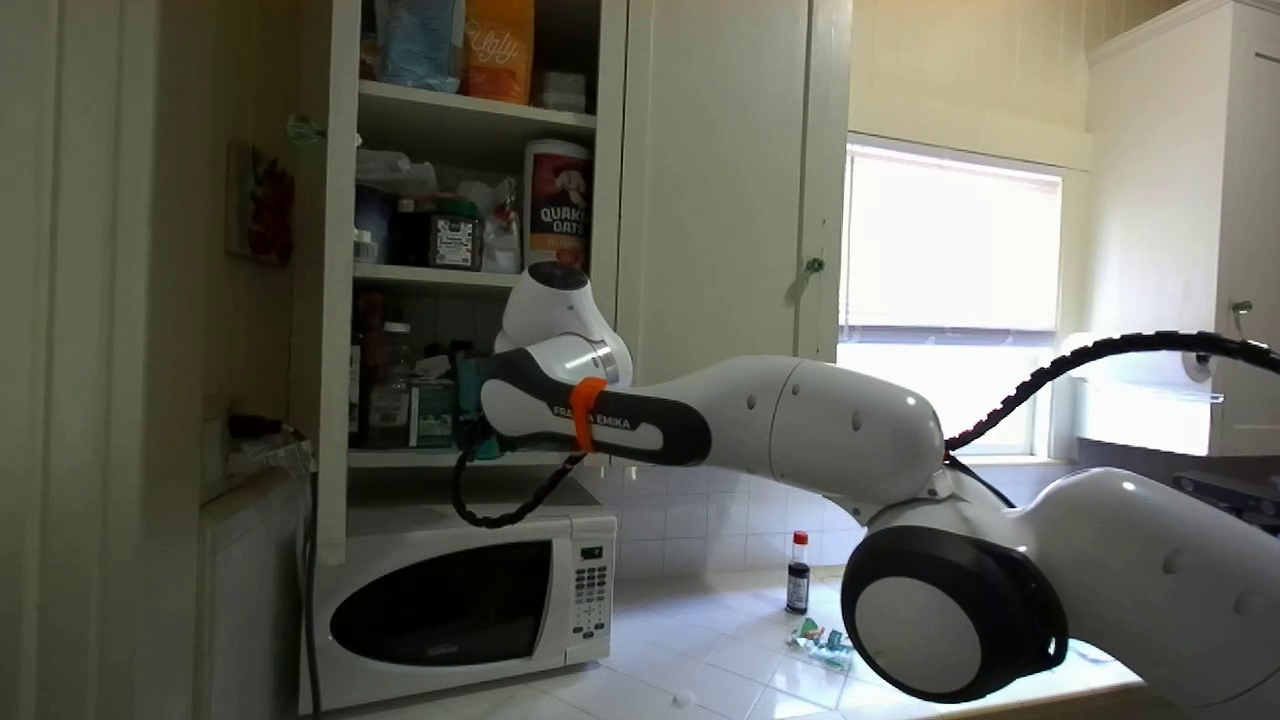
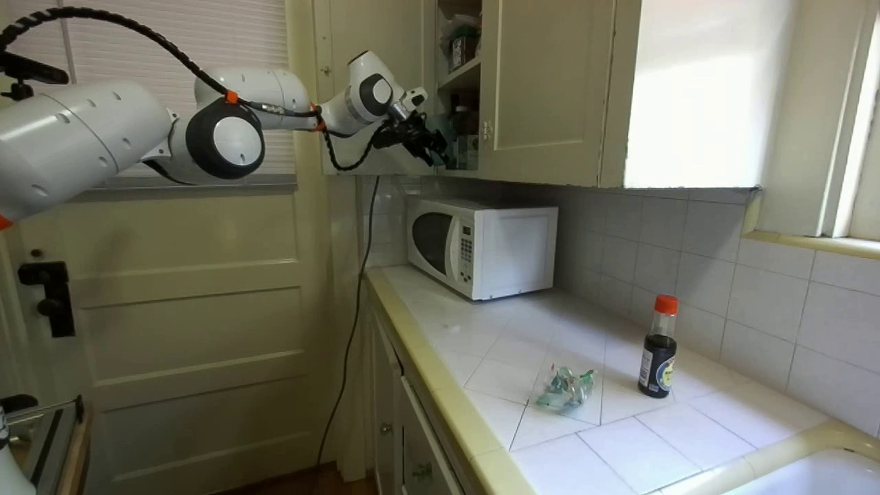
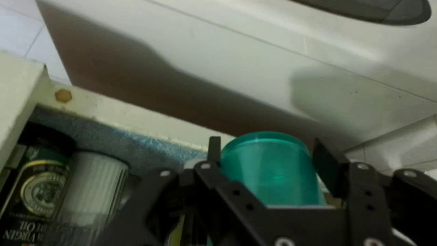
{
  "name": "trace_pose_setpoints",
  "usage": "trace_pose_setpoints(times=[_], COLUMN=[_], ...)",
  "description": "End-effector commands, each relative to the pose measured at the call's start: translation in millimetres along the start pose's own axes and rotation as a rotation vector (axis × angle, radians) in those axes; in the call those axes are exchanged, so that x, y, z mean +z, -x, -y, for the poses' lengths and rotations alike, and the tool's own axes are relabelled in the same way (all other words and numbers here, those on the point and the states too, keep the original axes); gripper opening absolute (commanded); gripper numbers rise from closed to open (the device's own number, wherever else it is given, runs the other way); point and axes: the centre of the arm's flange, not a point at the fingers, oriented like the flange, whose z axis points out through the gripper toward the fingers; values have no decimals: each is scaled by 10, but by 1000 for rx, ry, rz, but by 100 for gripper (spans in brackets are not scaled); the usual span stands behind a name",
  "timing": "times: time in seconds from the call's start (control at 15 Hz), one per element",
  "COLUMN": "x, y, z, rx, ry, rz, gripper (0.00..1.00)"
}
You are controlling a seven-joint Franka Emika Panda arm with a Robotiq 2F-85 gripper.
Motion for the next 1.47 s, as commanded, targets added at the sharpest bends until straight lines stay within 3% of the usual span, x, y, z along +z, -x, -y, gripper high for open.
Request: trace_pose_setpoints(times=[0.0, 0.13, 0.27, 0.6, 0.87, 1.07, 1.4], x=[-124, 9, 153, 450, 670, 776, 769], y=[770, 895, 1031, 1347, 1558, 1668, 1663], z=[-127, -163, -197, -274, -297, -336, -356], rx=[113, 177, 250, 465, 599, 632, 611], ry=[-7, 4, 68, 144, 199, 230, 184], rz=[166, 251, 323, 458, 468, 454, 488], gripper=[43, 43, 43, 43, 43, 43, 43])
